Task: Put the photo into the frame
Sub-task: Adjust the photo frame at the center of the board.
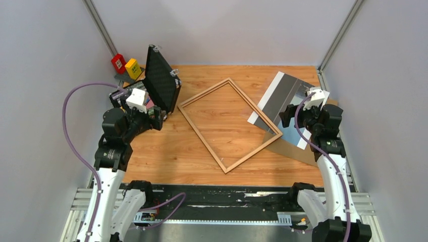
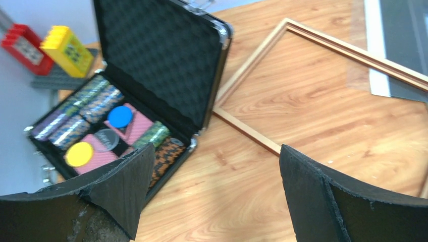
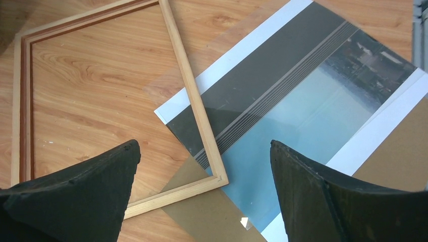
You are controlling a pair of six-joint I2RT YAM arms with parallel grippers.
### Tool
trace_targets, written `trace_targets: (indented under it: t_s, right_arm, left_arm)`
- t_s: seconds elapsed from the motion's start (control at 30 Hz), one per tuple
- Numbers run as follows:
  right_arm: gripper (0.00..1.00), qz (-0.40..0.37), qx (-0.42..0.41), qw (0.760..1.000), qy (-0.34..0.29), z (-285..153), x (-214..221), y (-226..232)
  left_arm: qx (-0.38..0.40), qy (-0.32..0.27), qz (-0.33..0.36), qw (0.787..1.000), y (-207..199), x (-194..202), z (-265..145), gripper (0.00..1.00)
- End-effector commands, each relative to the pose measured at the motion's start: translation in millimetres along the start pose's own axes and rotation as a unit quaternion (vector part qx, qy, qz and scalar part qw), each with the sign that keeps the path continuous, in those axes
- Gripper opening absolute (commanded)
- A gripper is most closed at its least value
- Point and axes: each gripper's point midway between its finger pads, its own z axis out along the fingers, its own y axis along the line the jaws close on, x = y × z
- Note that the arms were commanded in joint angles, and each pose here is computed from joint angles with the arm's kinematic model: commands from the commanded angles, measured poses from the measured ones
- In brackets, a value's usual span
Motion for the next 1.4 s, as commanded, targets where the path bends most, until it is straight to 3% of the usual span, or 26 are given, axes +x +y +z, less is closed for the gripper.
trace_targets:
  t_s: [0.0,0.23,0.43,0.73,0.93,1.23,1.37]
  right_arm:
    - [1.0,0.006,-0.014,1.0,0.008,14,-8,-2]
    - [1.0,0.017,-0.022,0.996,0.08,60,19,-8]
    - [0.9,-0.037,-0.03,0.989,0.14,110,48,-2]
    - [0.74,-0.069,-0.064,0.973,0.209,180,87,13]
    - [0.59,-0.09,-0.066,0.964,0.242,214,112,25]
    - [0.38,-0.064,-0.047,0.959,0.27,227,127,34]
    - [0.22,-0.037,-0.033,0.961,0.272,227,121,34]
  left_arm:
    - [0.075,0.016,-0.041,0.996,-27,0,14,1.0]
    - [0.123,0.113,-0.076,0.983,-57,29,55,1.0]
    - [0.141,0.161,-0.069,0.974,-78,53,66,1.0]
    - [0.115,0.092,-0.025,0.989,-65,33,48,1.0]
    - [0.108,0.082,-0.016,0.991,-61,29,45,1.0]
    - [0.101,0.075,-0.001,0.992,-58,27,44,1.0]
    - [0.101,0.072,0.002,0.992,-57,26,42,1.0]
